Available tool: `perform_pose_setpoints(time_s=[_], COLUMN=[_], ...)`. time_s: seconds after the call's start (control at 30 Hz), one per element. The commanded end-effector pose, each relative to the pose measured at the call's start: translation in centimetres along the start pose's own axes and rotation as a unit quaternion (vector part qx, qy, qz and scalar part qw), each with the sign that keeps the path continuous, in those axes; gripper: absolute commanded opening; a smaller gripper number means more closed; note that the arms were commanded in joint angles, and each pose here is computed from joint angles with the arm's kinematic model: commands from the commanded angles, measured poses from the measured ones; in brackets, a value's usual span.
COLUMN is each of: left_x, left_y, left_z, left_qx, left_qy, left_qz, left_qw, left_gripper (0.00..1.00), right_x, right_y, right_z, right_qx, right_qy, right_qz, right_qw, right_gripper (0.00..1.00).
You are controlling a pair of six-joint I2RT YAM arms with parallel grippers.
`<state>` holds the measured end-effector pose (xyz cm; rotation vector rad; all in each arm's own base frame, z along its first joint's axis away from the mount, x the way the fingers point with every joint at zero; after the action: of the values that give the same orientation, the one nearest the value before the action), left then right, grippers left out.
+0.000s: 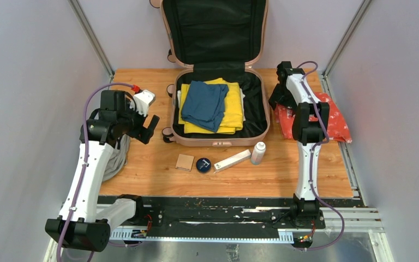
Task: Pack the luggage
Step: Pick up the clothes from the corner of the board.
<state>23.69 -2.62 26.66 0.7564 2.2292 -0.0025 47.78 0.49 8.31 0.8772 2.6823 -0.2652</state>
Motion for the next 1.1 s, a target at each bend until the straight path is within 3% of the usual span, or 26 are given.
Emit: perform_pose_setpoints(time_s=[0.0,0.4,0.63,0.8,1.07], left_x=[0.5,0.0,-0.3,-0.7,-0.6], left_y=[0.1,0.3,0.3,0.5,0.6], left_z=[0.1,0.0,-0.3,-0.4,-0.6], left_qx=[-0.005,-0.006,-0.007,-0.007,-0.013], left_qy=[0.006,0.002,-0.004,-0.010,-0.009], left_qz=[0.001,-0.003,0.002,0.001,0.007], left_qw=[1.000,1.000,1.000,1.000,1.000], left_gripper=[1.00,1.00,1.00,1.00,1.00], right_x=[1.1,2.2,2.6,3.4,3.4], right_y=[0.9,0.5,-0.8,-1.9,-1.1], right_z=[1.5,5.0,6.2,6.9,6.4], right_qx=[-0.002,0.028,0.052,0.082,0.037], right_qy=[0.032,0.052,0.064,0.072,0.098], right_qz=[-0.001,-0.035,-0.035,-0.045,-0.009], right_qw=[0.999,0.998,0.996,0.993,0.995], right_gripper=[1.00,0.97,0.75,0.66,0.27])
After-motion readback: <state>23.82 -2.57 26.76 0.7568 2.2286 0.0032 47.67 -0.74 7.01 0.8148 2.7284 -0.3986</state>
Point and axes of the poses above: each gripper's point midway between its finger pads, its own z axis out along the fingers, its own y axis along the line the jaws close on, x = y × z, the point moved 4 cm from there along -z, back along the fingers, and after that the axes turned 5 degrees about z, right-handed, at the moved point
